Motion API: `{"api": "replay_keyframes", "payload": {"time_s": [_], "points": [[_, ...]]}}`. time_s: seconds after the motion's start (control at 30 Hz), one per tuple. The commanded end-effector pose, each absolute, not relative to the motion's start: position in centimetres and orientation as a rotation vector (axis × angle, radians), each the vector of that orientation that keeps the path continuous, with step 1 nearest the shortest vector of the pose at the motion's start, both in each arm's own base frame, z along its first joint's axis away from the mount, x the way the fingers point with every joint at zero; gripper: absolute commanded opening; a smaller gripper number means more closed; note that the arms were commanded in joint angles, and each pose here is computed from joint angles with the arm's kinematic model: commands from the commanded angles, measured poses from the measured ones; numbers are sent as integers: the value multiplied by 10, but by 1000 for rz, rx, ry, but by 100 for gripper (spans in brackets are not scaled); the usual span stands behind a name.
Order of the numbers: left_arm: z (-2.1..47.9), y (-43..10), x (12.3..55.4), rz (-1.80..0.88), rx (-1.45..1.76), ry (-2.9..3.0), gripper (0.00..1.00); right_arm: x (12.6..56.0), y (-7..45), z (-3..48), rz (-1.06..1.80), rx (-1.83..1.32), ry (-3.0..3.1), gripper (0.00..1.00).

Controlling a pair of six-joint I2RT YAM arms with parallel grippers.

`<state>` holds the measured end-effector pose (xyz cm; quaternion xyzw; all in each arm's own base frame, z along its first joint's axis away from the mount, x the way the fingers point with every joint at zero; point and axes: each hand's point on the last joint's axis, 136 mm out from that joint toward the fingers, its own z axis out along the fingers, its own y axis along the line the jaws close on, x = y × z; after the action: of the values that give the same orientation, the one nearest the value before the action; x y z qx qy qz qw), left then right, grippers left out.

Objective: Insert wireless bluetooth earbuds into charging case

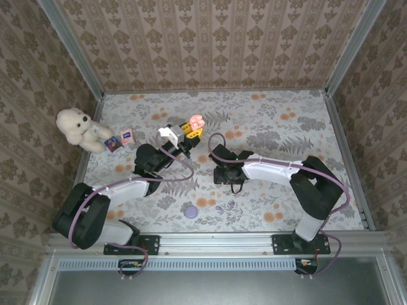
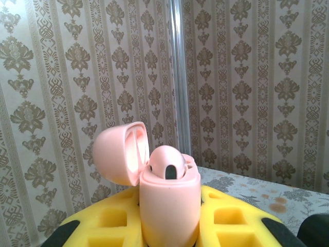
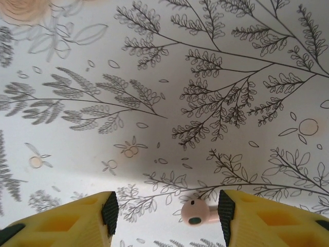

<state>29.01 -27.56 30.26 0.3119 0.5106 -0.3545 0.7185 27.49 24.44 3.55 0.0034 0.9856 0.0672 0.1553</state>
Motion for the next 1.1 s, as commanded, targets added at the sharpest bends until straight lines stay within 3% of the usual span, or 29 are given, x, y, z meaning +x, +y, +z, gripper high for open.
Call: {"api": "replay_keyframes", "payload": {"time_s": [0.0, 0.73, 1.07], "points": [[323, -270, 284, -789, 672, 1055, 0, 277, 246, 28, 189, -23, 2838, 58], [323, -271, 284, -790, 671, 1055, 0, 249, 246, 23, 278, -21, 2925, 56], [322, -270, 283, -795, 669, 1059, 0, 255, 234, 23, 104, -74, 2920, 52]]}}
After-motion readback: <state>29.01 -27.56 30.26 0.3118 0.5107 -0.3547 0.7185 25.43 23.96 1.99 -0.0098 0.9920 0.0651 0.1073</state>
